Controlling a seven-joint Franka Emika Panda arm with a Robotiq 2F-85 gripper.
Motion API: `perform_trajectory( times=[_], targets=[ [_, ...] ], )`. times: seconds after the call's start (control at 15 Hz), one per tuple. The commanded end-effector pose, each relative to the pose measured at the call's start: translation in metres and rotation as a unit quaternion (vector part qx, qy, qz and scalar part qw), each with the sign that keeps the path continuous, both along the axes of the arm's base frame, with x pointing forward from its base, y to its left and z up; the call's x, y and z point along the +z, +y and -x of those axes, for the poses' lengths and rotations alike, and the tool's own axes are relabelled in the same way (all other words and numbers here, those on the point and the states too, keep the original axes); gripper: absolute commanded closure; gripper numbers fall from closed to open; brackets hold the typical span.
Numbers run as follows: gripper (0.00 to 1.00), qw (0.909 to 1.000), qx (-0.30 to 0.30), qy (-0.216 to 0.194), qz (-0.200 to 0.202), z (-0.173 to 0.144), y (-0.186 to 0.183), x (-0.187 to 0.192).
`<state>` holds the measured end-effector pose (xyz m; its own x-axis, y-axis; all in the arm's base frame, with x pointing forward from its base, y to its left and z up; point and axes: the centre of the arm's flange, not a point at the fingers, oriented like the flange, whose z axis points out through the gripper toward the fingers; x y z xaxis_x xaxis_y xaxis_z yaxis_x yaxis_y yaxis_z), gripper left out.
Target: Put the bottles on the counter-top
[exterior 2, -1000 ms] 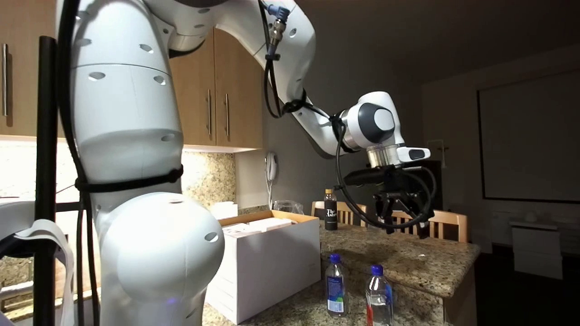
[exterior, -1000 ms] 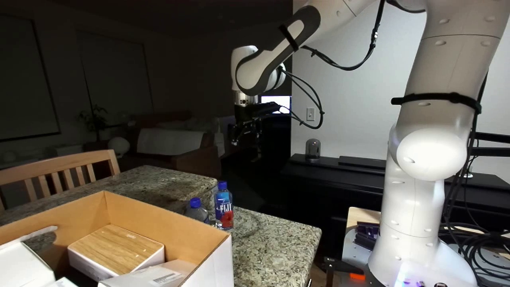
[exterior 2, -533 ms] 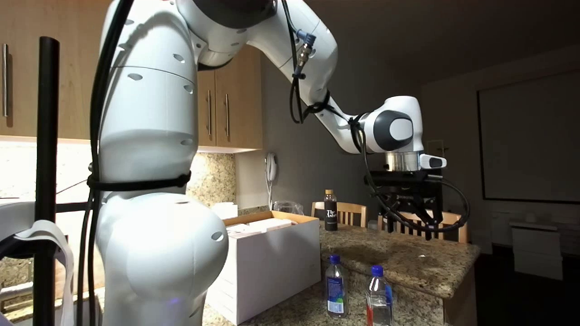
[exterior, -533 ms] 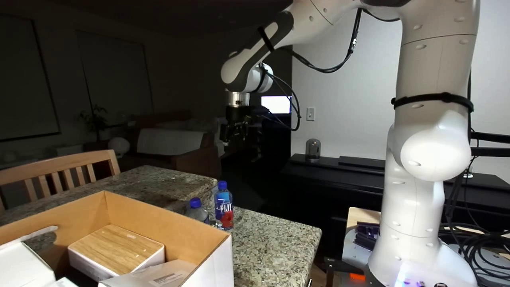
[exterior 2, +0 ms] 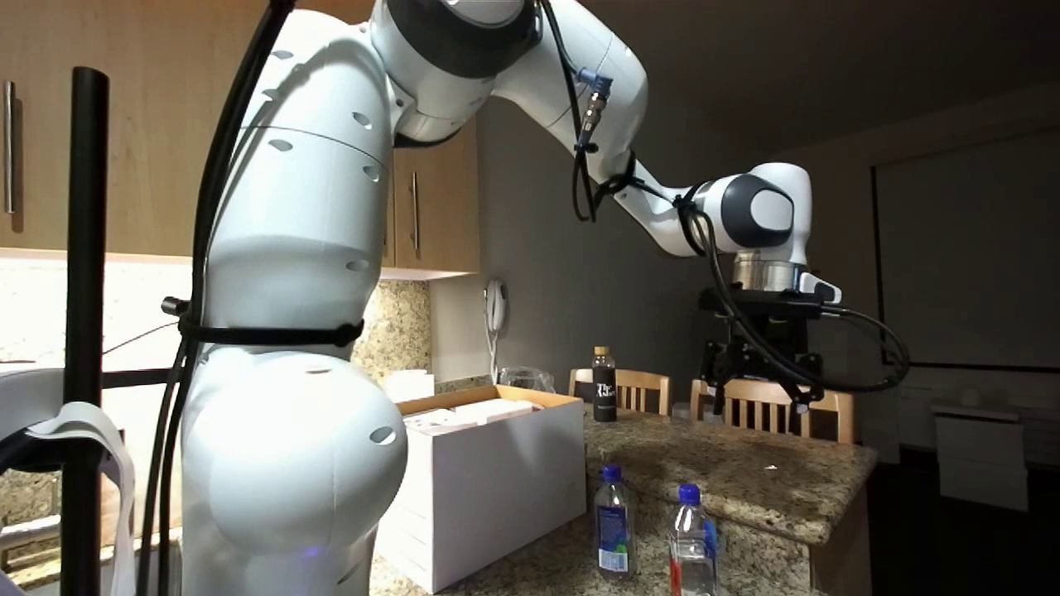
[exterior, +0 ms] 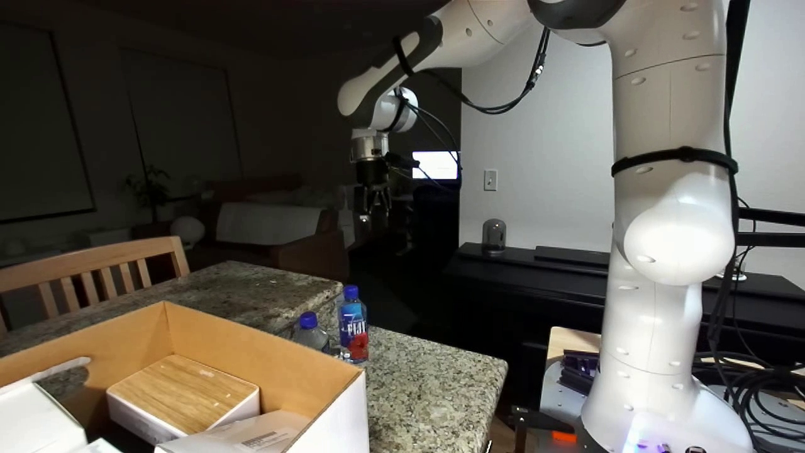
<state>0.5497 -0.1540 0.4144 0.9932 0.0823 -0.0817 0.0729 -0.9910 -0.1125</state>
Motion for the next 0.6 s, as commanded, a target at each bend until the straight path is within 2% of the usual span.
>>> perform_trajectory(
  times=[0.0, 0.27, 0.33, 0.53],
  targets=[
    [0.00, 0.9997, 0.010, 0.017, 0.016, -0.010, 0.009, 0.011],
    [0.00, 0.9993, 0.007, 0.012, 0.033, -0.012, 0.023, 0.015],
    [0.00, 0.9996, 0.016, 0.005, 0.021, -0.011, 0.019, 0.010],
    [0.00, 0.9996, 0.015, 0.006, 0.024, -0.013, 0.024, 0.011]
  ],
)
